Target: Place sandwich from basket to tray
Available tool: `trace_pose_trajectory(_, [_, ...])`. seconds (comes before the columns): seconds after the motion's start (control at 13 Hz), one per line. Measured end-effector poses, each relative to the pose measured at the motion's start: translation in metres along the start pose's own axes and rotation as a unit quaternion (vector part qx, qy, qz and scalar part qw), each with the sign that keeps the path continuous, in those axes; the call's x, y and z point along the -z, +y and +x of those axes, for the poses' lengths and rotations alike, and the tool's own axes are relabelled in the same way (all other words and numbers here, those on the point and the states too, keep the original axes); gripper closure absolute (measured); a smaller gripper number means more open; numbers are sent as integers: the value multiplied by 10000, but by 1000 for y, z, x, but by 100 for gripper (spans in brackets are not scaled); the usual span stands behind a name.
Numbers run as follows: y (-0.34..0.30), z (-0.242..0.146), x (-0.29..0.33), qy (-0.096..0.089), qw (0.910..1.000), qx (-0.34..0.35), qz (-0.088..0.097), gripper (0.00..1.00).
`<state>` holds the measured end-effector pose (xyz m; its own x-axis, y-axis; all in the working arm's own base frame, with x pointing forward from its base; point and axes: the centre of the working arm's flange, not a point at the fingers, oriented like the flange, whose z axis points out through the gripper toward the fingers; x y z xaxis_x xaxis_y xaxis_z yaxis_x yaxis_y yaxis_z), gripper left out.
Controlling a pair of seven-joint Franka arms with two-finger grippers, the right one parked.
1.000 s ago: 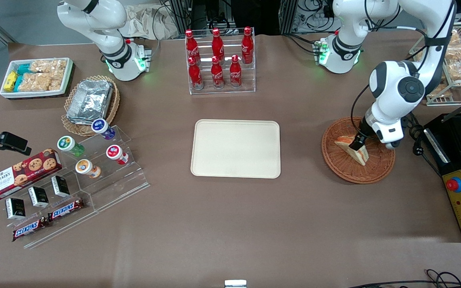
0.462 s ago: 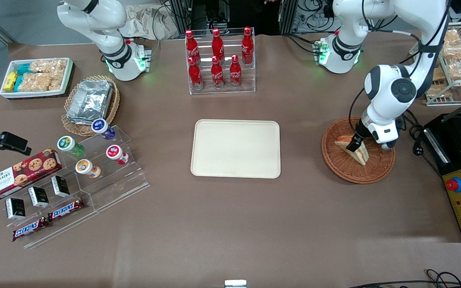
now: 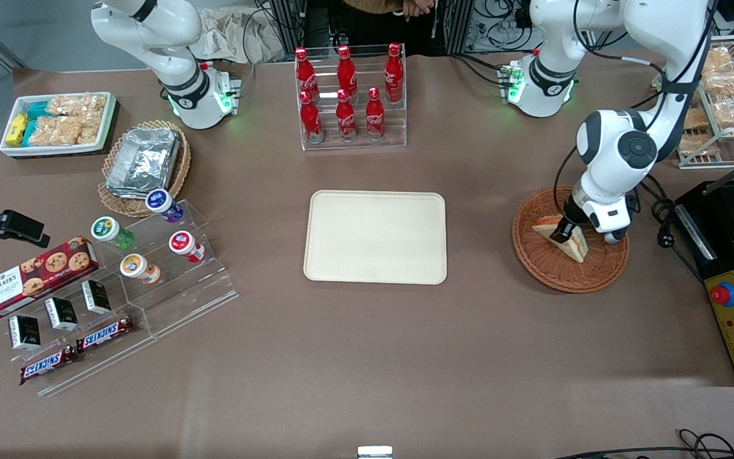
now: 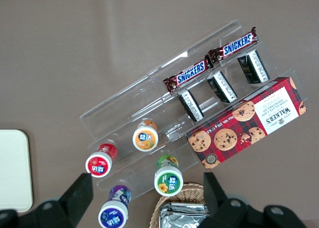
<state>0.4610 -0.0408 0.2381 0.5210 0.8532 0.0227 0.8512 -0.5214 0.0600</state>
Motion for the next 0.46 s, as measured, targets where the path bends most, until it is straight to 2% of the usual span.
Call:
trace_pose_trajectory(0.08, [1,0,2,9,10000,-1,-18,57])
trace_pose_trajectory(0.23, [7,3,10,42,10000,-25,-73,61])
trace_pose_trajectory(0.38, [17,8,34,-4,10000,-90,39,62])
trace_pose_trajectory(0.46, [25,10,55,-36,9997,-200,111,65])
